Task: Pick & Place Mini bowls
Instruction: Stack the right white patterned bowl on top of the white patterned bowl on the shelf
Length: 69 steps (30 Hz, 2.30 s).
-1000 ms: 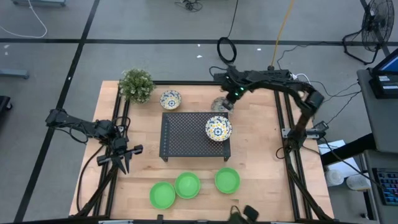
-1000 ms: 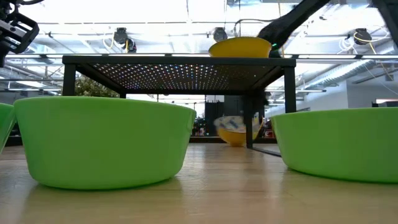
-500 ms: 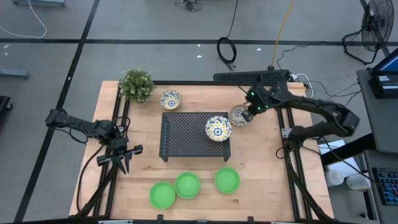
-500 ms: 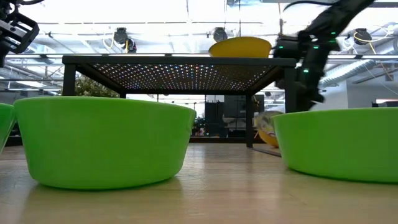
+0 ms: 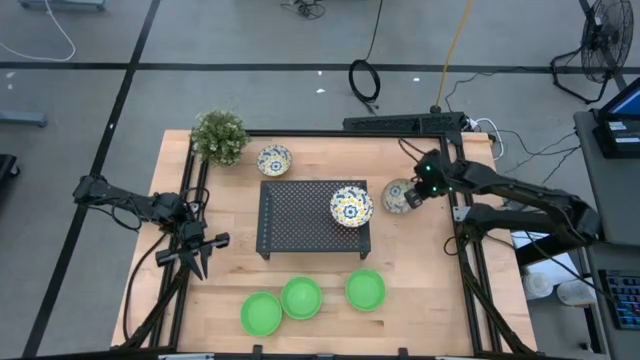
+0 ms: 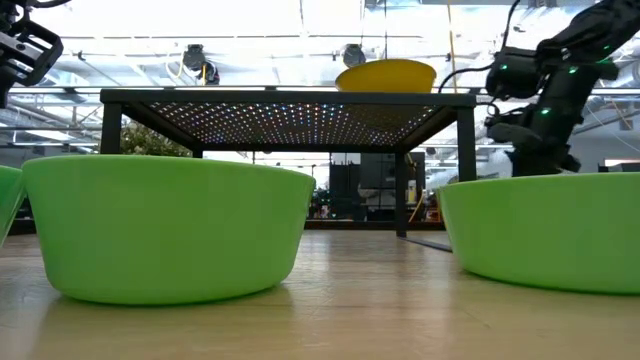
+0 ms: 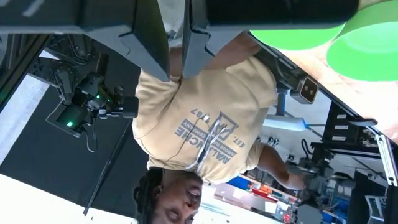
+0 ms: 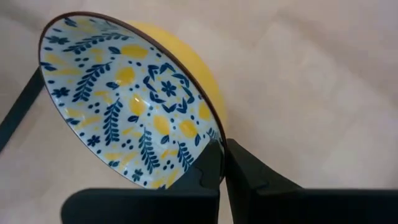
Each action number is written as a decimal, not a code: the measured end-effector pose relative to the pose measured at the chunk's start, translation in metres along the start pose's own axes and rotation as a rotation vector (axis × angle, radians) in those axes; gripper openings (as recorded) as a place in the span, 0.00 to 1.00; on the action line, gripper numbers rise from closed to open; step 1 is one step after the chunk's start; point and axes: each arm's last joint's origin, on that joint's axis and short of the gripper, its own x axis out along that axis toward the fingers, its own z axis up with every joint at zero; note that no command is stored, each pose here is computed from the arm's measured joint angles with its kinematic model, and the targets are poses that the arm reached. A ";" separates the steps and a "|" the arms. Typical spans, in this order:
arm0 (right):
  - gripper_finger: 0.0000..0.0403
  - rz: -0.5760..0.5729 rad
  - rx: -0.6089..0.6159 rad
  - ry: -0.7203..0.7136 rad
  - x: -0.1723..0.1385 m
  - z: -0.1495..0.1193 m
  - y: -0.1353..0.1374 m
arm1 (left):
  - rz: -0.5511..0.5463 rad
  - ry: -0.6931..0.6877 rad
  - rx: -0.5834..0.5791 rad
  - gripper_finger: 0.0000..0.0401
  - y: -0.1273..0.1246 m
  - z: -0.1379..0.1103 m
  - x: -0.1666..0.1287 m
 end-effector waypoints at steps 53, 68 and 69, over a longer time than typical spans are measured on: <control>0.00 0.320 -0.496 -1.216 -0.043 0.101 0.053 | 0.000 0.000 0.000 0.12 0.000 0.000 0.000; 0.00 0.623 -0.669 -0.969 -0.166 0.137 0.168 | -0.001 0.000 0.000 0.12 0.000 0.000 0.000; 0.00 0.602 -0.665 -0.946 -0.174 0.142 0.175 | 0.000 0.000 0.000 0.12 0.000 0.000 0.000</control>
